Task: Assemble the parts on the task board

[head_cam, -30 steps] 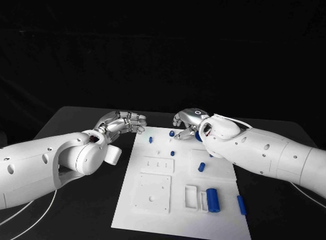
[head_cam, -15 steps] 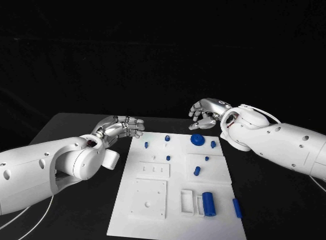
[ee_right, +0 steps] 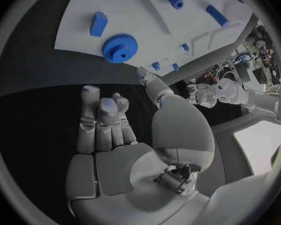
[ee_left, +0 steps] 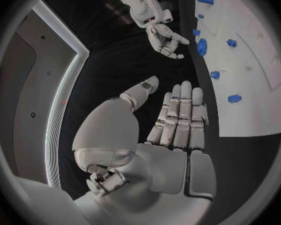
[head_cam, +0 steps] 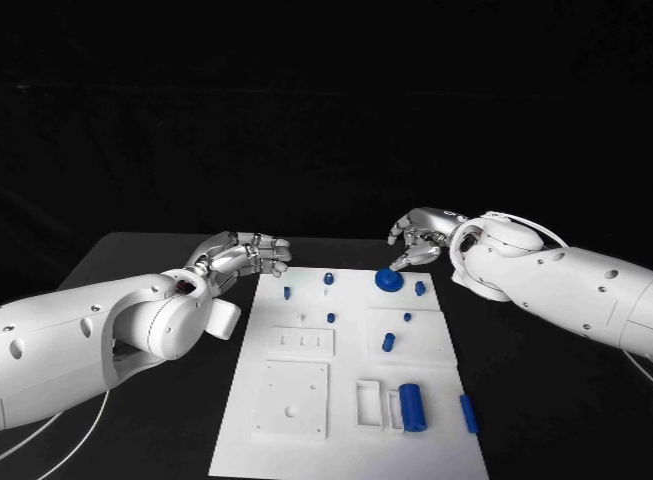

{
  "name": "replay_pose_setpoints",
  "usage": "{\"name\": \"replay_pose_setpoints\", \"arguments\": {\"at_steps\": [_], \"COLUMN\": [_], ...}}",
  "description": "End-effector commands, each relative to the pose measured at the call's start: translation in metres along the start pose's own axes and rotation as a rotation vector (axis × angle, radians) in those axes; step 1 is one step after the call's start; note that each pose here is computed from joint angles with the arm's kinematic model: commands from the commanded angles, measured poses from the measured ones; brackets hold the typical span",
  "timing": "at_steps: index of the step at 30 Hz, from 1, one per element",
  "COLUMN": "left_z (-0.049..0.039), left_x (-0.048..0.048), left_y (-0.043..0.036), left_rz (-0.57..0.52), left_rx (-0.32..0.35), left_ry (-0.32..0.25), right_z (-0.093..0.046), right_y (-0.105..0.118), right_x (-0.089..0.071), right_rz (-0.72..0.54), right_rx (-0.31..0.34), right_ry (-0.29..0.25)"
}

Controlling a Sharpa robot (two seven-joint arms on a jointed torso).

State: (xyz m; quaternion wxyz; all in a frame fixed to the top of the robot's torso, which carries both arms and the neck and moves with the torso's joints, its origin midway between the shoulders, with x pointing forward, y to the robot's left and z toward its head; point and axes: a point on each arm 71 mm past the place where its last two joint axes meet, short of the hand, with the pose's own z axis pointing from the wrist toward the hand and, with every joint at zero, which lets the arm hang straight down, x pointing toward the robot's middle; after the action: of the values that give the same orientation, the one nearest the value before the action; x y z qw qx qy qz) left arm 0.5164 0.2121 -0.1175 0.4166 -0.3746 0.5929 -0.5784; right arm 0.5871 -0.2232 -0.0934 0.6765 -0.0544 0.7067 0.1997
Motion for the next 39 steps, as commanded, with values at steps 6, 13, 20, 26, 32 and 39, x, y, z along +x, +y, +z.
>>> {"name": "replay_pose_setpoints", "arguments": {"at_steps": [6, 13, 20, 26, 32, 39], "left_z": [0.0014, 0.0015, 0.0007, 0.0007, 0.0007, 0.0008], "left_x": [0.0032, 0.0014, 0.0004, 0.0, -0.0002, 0.0002], "left_y": [-0.0019, -0.0016, -0.0016, -0.0015, -0.0014, -0.0015], "left_rz": [-0.011, -0.009, -0.008, -0.007, -0.007, -0.007], "left_rx": [0.009, 0.007, 0.006, 0.006, 0.006, 0.006], "left_ry": [0.022, 0.016, 0.014, 0.013, 0.014, 0.015], "right_z": [0.004, 0.005, 0.004, 0.004, 0.005, 0.006], "right_y": [-0.008, -0.007, -0.007, -0.008, -0.009, -0.006], "right_x": [0.019, 0.029, 0.034, 0.035, 0.04, 0.045], "right_rz": [0.015, 0.027, 0.029, 0.029, 0.031, 0.032], "right_rx": [0.016, 0.009, 0.005, 0.008, 0.009, 0.001], "right_ry": [0.07, 0.092, 0.112, 0.12, 0.137, 0.154]}}
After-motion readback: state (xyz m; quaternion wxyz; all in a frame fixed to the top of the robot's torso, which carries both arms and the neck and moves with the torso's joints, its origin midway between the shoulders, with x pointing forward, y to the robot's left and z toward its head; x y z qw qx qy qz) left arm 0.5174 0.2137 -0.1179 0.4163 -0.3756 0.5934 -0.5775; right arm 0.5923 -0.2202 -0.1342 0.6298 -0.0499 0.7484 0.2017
